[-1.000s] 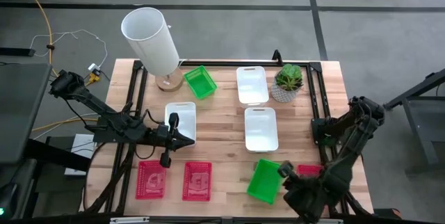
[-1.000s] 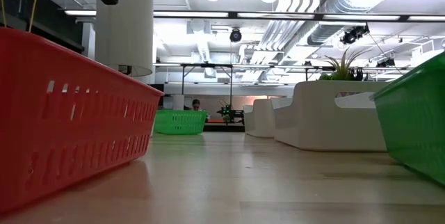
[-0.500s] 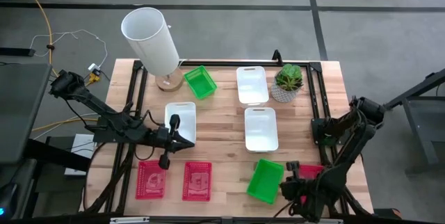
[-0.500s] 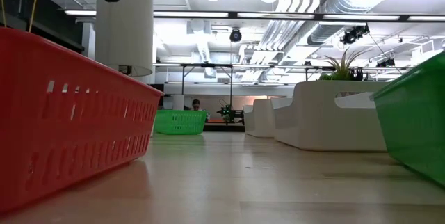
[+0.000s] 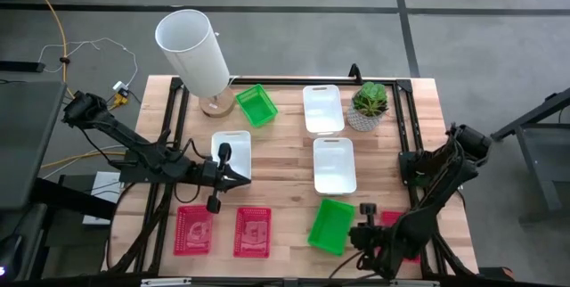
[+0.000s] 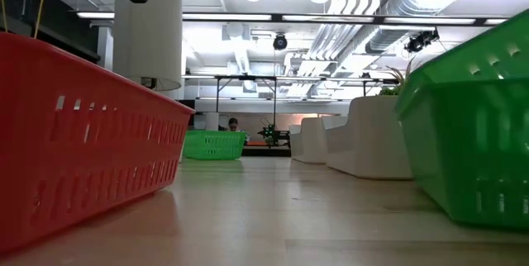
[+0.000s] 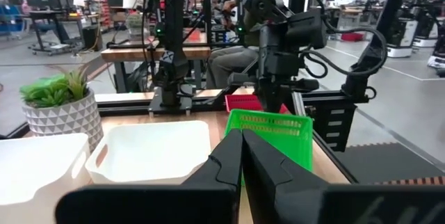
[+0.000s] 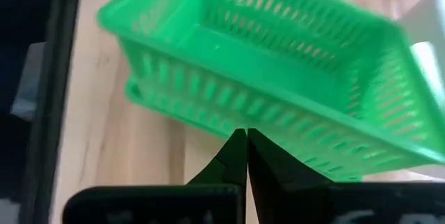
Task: Stack baskets by color
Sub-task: Stack the middle right green bin on the bottom green bin, then stack the top green bin on the bottom green bin
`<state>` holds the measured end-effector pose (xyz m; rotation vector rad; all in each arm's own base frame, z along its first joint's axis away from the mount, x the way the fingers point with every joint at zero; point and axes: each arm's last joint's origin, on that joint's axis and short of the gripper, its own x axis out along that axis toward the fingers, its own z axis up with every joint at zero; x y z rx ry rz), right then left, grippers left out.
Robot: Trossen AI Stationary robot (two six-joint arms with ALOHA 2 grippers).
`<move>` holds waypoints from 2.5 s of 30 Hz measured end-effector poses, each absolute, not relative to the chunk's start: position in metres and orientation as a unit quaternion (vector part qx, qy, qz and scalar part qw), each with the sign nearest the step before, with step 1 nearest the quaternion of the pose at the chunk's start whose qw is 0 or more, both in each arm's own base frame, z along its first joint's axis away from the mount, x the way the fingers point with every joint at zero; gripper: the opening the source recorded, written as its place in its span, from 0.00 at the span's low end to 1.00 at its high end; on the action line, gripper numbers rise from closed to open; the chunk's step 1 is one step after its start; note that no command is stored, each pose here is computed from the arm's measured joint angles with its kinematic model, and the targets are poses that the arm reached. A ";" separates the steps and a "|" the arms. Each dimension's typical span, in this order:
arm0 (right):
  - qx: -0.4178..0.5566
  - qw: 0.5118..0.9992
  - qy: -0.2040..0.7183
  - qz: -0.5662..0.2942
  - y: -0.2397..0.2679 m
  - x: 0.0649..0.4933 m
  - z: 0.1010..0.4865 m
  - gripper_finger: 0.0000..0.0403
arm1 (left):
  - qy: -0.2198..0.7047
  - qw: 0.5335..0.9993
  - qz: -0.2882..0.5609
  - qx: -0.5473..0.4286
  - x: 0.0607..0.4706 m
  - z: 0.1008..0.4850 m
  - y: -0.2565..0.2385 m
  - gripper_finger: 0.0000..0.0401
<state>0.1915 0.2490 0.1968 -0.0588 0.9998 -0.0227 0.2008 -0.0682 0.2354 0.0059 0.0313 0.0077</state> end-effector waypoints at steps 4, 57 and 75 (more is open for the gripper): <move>-0.047 0.880 0.473 0.000 0.257 0.188 0.210 0.00 | 0.015 1.000 0.003 0.003 0.201 0.235 -0.068 0.00; -0.090 0.971 0.190 -0.112 0.138 0.191 0.227 0.00 | 0.014 1.000 0.003 -0.017 0.201 0.236 -0.069 0.00; -0.072 0.995 -0.066 0.011 0.090 0.202 0.239 0.00 | 0.008 0.998 0.052 0.031 0.201 0.237 -0.065 0.00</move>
